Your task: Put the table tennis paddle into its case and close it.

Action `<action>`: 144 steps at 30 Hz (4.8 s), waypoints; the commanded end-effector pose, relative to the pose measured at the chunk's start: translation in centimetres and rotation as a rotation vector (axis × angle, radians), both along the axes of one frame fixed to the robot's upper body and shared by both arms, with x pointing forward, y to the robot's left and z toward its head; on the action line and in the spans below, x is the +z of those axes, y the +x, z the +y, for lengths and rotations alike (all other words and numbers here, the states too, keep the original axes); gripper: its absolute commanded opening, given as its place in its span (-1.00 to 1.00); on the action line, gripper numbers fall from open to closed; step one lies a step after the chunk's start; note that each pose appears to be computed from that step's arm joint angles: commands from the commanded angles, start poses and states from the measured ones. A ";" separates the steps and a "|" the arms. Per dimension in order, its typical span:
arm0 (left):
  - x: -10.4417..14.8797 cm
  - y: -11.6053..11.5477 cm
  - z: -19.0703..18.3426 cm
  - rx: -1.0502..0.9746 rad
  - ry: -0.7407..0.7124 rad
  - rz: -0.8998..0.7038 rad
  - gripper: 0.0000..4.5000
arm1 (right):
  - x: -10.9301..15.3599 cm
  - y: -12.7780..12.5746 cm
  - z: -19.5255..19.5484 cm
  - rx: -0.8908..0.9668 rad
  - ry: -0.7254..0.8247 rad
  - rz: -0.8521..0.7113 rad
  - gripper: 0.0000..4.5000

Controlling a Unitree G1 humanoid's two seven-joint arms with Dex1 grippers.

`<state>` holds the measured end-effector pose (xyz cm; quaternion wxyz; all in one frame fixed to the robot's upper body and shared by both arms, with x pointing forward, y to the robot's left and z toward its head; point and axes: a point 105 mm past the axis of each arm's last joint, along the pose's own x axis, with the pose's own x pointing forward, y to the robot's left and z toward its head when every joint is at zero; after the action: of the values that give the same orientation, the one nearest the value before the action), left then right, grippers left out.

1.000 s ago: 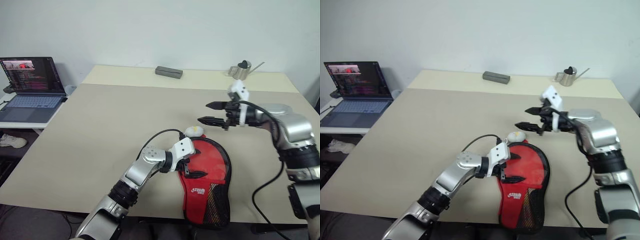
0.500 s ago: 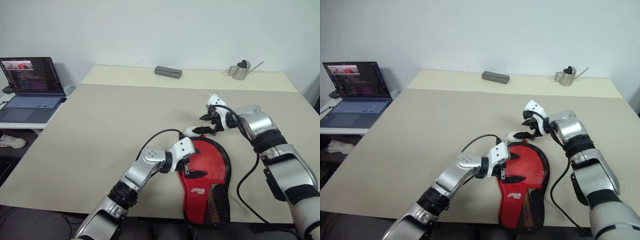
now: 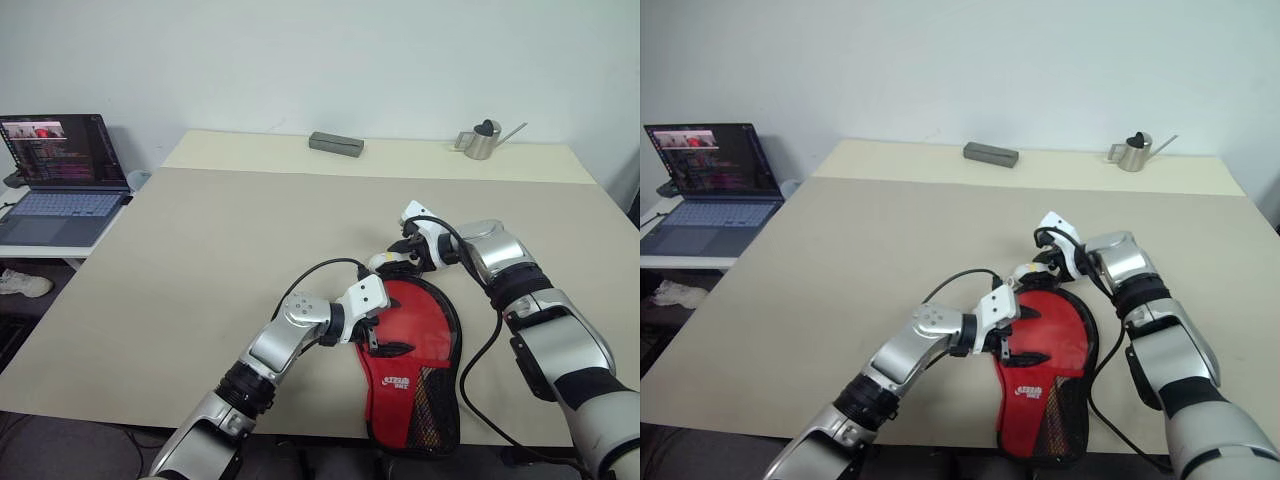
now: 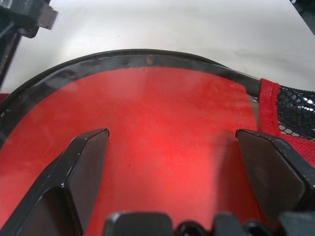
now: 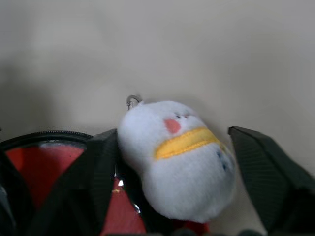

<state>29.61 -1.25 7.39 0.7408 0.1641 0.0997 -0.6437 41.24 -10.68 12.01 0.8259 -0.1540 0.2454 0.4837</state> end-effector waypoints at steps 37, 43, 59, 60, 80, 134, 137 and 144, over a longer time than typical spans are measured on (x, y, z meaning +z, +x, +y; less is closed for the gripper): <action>-3.2 -1.6 1.0 -0.021 0.099 0.155 1.00 | 3.2 -4.1 -12.4 -0.142 -0.256 -0.202 -0.99; -3.2 -1.8 1.0 -0.027 0.104 0.161 1.00 | 5.2 -4.3 -14.0 -0.180 -0.259 -0.233 -0.99; -3.4 -2.3 0.9 -0.037 0.105 0.180 1.00 | 0.5 -14.8 -14.2 0.033 -0.278 0.094 -0.99; -3.4 -2.3 0.9 -0.038 0.105 0.181 1.00 | 0.3 -15.3 -14.1 0.040 -0.279 0.107 -0.99; -3.6 -2.8 0.8 -0.051 0.101 0.200 1.00 | -0.6 -27.5 -12.2 0.248 -0.234 0.418 -0.99; 4.3 1.6 1.4 0.027 -0.187 -0.078 1.00 | 4.4 -23.7 -10.5 0.194 0.017 0.281 -0.16; 6.1 2.1 2.4 0.017 -0.224 -0.092 1.00 | 5.4 -22.1 -10.9 0.114 0.069 0.238 -0.16; 9.4 0.8 6.7 -0.120 -0.187 -0.082 1.00 | 6.0 -20.0 -10.9 0.001 0.108 0.218 -0.16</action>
<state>31.30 5.01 14.59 0.7381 0.1166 0.0260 -0.6640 21.15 -21.85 17.73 0.7982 -0.0585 0.3112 0.5124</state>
